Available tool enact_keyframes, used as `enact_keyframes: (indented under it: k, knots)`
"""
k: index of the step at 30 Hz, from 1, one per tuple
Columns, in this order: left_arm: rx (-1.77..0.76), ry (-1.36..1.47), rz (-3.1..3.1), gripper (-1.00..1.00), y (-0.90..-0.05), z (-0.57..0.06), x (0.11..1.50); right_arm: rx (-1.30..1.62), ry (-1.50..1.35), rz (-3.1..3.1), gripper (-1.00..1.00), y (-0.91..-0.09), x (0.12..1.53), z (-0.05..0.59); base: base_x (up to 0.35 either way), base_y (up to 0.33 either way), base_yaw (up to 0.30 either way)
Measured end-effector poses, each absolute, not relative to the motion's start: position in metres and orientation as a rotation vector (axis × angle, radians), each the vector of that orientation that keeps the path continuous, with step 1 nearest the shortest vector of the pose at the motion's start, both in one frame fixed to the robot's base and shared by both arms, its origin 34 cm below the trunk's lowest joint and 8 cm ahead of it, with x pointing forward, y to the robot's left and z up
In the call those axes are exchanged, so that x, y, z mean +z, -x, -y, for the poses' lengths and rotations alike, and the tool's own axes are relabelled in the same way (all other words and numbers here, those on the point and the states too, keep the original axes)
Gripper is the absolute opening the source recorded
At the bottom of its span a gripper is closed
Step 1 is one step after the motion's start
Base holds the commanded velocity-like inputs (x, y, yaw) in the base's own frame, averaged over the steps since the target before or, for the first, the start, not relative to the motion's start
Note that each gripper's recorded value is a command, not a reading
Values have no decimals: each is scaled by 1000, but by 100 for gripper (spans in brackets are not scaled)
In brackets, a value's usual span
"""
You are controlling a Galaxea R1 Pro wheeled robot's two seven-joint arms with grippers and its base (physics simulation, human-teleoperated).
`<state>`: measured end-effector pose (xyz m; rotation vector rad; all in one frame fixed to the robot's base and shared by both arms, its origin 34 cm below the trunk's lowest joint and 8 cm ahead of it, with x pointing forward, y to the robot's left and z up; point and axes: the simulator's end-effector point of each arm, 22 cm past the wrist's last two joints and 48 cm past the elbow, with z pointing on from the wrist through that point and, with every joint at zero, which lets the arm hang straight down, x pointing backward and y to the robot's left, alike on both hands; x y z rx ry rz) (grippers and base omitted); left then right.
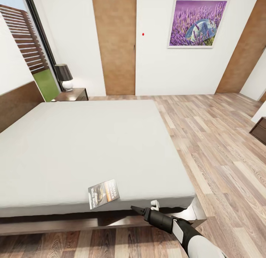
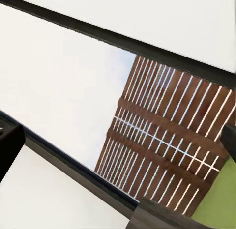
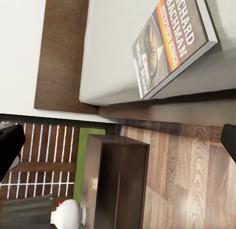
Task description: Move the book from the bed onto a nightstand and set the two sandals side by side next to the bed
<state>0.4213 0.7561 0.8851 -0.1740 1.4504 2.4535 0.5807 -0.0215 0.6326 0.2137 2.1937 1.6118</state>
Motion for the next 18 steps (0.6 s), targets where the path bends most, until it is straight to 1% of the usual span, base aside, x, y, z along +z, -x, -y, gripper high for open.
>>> enact_keyframes:
  k: [18]
  knots:
    - [2447,127,-1456,100,-427,-745,845,1593,-216,-2197,100,-580,598,32,0,0,0]
